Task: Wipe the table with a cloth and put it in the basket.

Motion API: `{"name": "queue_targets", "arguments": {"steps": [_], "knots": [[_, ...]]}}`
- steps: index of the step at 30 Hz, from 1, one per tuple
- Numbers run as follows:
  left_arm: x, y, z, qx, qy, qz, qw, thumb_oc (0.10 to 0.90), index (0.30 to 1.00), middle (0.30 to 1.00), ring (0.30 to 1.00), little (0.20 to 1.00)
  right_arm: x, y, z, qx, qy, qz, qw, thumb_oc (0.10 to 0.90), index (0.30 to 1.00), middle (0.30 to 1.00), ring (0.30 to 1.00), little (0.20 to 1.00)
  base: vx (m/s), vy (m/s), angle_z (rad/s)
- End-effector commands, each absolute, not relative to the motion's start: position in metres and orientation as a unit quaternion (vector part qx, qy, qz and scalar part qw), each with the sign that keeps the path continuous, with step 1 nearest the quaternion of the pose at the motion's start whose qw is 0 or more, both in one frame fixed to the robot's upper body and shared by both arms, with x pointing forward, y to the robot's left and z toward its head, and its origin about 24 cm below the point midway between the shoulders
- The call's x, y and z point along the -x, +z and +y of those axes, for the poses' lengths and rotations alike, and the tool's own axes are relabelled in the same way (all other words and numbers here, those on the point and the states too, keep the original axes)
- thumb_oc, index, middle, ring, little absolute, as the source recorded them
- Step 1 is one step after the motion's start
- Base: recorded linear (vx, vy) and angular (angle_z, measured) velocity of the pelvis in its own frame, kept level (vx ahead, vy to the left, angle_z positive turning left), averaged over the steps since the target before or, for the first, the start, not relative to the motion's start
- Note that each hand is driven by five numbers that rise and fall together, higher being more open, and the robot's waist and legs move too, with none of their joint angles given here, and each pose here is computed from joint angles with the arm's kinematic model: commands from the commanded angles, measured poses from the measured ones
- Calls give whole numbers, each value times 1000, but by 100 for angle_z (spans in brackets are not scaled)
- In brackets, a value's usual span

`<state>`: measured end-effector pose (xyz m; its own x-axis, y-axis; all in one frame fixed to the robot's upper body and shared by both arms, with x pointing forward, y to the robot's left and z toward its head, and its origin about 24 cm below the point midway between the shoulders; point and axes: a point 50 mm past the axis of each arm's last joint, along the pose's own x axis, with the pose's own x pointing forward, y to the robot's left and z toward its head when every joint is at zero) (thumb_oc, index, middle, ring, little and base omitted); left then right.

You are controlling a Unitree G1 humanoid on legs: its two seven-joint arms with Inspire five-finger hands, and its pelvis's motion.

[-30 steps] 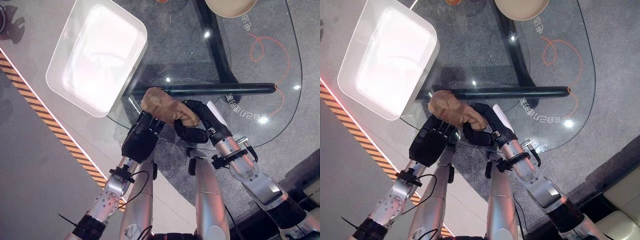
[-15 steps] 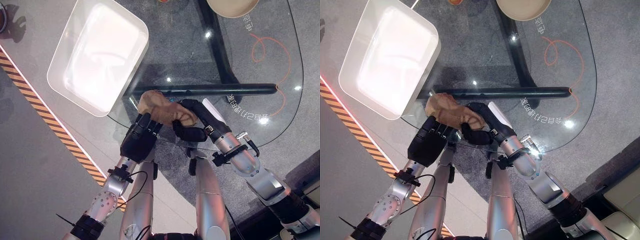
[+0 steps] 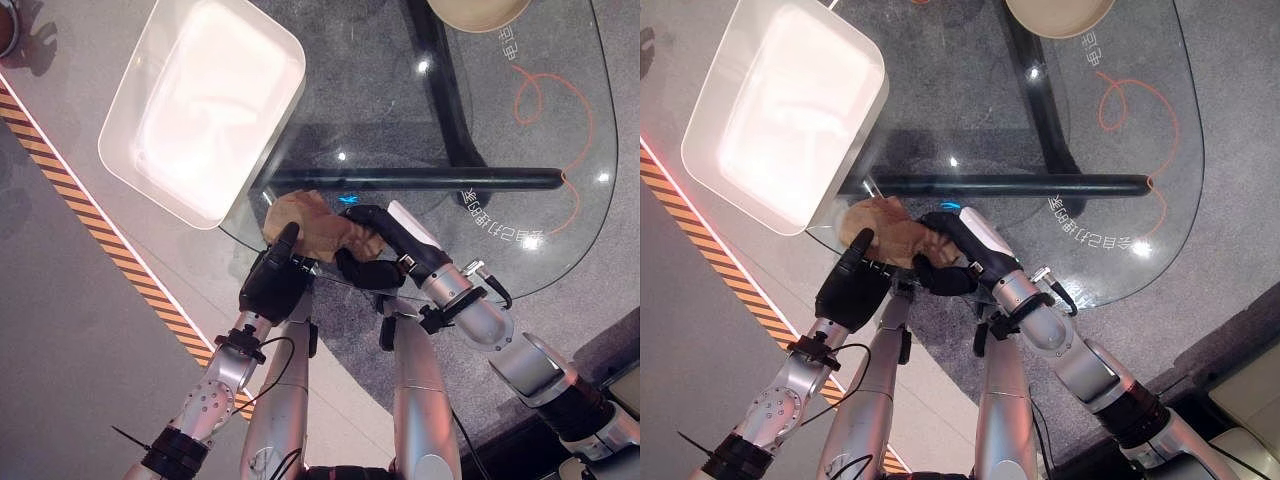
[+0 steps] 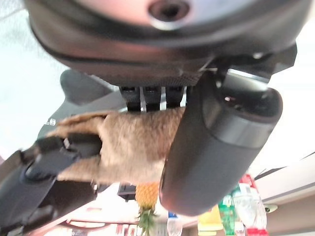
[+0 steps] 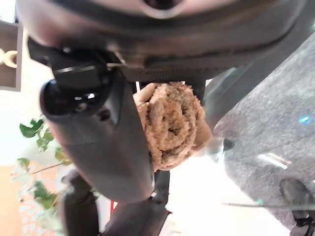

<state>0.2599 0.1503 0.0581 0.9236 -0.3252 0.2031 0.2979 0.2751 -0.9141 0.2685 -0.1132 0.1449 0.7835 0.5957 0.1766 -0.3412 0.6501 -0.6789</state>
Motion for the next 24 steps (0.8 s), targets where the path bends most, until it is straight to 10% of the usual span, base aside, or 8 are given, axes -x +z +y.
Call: {"name": "queue_targets", "arguments": {"steps": [1,19,20,21,24], "knots": [[-246,103,114,580,-340,-51,739,100,300,300,300,200,-244,169,-89,281,325,-286,856,100,300,300,300,200,0,0,0],[-245,101,112,588,-334,-60,734,100,300,300,300,200,-248,172,-98,252,243,-298,888,105,305,305,305,205,0,0,0],[-245,101,112,588,-333,-60,734,100,300,300,300,200,-249,172,-98,252,240,-299,889,339,505,505,505,439,0,0,0],[-245,101,112,589,-333,-61,734,100,300,300,300,200,-250,172,-100,252,229,-301,891,800,900,900,900,900,0,0,0],[-245,100,113,590,-329,-62,735,100,300,300,300,200,-252,174,-105,251,201,-305,896,800,900,900,900,900,0,0,0]]}}
